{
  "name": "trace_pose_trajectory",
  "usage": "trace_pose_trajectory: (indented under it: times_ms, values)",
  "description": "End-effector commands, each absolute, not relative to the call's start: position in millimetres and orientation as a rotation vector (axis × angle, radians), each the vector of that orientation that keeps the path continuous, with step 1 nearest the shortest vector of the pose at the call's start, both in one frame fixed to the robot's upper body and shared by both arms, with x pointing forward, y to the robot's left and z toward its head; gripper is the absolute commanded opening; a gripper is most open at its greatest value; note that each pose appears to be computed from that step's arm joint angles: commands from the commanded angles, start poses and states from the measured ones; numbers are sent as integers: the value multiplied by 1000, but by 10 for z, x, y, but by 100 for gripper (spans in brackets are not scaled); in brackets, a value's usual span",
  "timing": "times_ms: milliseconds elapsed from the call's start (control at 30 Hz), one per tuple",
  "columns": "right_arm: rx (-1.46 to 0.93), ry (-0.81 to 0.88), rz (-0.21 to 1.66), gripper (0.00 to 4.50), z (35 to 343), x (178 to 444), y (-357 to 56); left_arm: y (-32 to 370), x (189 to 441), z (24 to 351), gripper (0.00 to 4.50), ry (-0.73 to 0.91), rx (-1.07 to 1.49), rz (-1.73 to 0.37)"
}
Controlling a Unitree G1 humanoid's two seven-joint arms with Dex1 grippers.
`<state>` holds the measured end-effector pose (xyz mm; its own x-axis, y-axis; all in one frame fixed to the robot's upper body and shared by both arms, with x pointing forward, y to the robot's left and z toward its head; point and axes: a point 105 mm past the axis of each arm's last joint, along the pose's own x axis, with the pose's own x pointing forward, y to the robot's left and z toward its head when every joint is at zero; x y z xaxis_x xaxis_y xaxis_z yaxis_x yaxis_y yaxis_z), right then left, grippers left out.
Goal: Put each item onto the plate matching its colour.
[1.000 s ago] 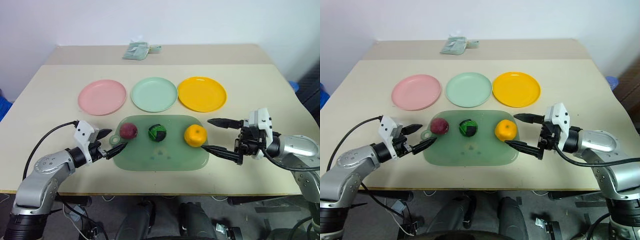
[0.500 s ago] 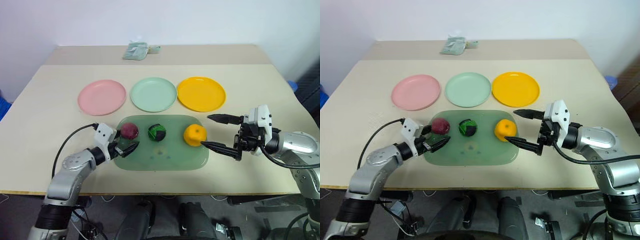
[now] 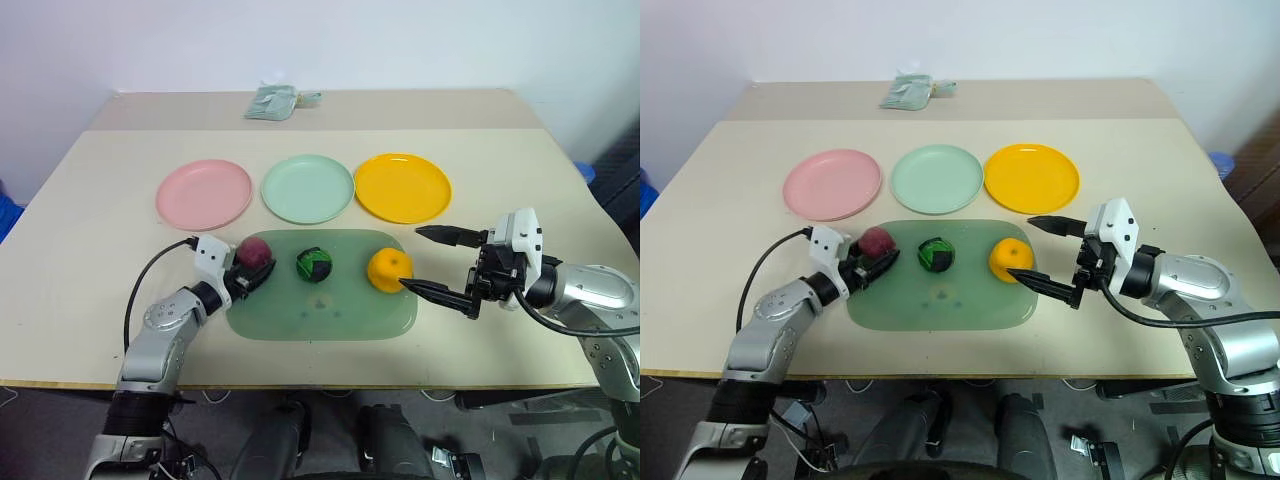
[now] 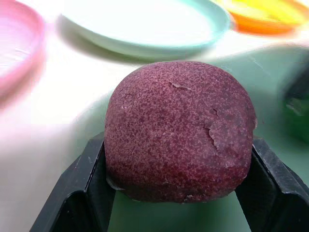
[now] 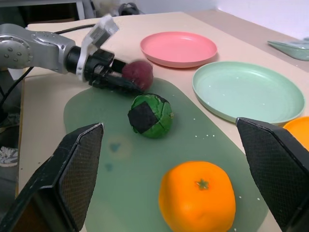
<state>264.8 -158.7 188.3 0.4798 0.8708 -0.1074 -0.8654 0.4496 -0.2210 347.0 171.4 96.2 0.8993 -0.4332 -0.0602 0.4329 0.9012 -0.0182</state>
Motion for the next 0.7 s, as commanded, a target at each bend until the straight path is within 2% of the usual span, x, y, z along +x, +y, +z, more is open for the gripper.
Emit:
trace_pose_trajectory:
  times_ms: [33, 267, 433, 567, 700]
  values:
    - [-277, -100, 1070, 450, 2036, 2617, -1521, 2151, 3796, 1447, 324, -92, -85, -165]
    - [-267, -132, 1054, 450, 2108, 2675, -1436, 2575, 4203, 1602, 324, -67, -142, 160]
    - [-271, -151, 1046, 450, 2162, 2746, -1394, 2480, 4391, 1476, 324, 7, -166, 168]
    - [-276, -175, 1026, 450, 2211, 2814, -1364, 2301, 4405, 1554, 447, -36, -206, 62]
    - [-274, -188, 1022, 450, 2226, 2837, -1296, 2319, 4296, 1607, 447, -83, -206, 27]
